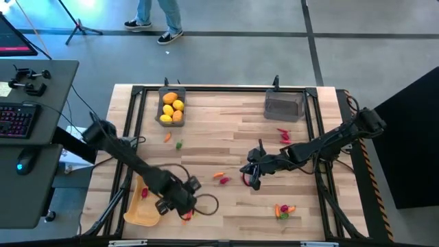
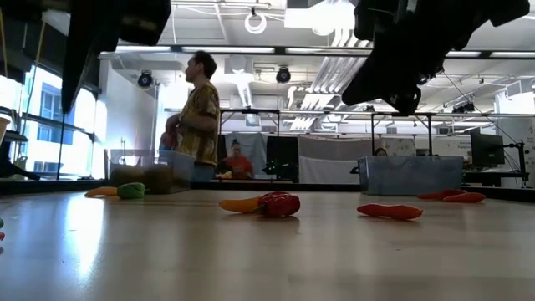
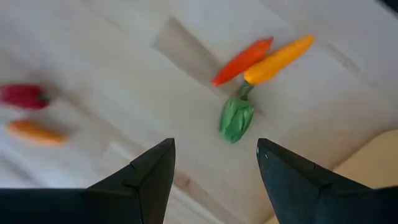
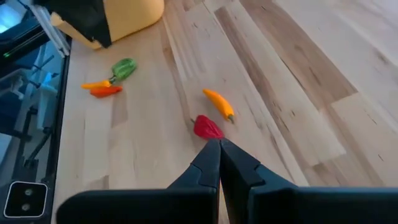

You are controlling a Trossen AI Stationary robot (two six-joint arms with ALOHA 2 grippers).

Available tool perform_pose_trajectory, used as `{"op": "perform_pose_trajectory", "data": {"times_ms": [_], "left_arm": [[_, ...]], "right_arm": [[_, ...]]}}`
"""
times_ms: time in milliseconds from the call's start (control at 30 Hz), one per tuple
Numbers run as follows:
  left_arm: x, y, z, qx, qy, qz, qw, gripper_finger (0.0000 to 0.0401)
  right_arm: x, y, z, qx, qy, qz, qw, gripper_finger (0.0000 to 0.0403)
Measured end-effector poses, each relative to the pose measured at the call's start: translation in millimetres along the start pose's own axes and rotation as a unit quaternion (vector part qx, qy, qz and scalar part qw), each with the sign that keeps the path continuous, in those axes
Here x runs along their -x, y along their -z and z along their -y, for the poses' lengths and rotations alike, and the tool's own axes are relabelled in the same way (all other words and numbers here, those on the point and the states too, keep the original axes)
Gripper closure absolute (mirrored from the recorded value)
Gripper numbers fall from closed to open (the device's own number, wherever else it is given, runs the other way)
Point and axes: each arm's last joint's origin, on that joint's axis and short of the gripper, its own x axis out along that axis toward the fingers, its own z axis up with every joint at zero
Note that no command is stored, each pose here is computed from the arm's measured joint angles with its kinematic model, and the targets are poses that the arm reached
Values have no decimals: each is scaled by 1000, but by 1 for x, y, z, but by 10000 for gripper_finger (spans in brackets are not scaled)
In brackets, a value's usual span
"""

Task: Sort produce into baskets
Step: Put the bottom left green bell pepper into the yellow bin

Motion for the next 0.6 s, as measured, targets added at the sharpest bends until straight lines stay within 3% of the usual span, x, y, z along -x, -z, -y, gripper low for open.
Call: {"op": "perform_pose_trajectory", "data": {"times_ms": [133, 300, 467, 600], "left_arm": [[-21, -3, 3, -19, 12, -26, 999, 188], [-28, -6, -4, -13, 7, -11, 1000, 188], [-40, -5, -5, -6, 63, -7, 998, 188], [-47, -6, -3, -28, 67, -16, 997, 188]], "right_arm": [[0, 1, 0, 0, 1, -4, 1000, 402], [0, 1, 0, 1, 1, -5, 1000, 402], [0, 1, 1, 1, 4, -6, 1000, 402], [0, 1, 1, 1, 3, -6, 1000, 402]]}}
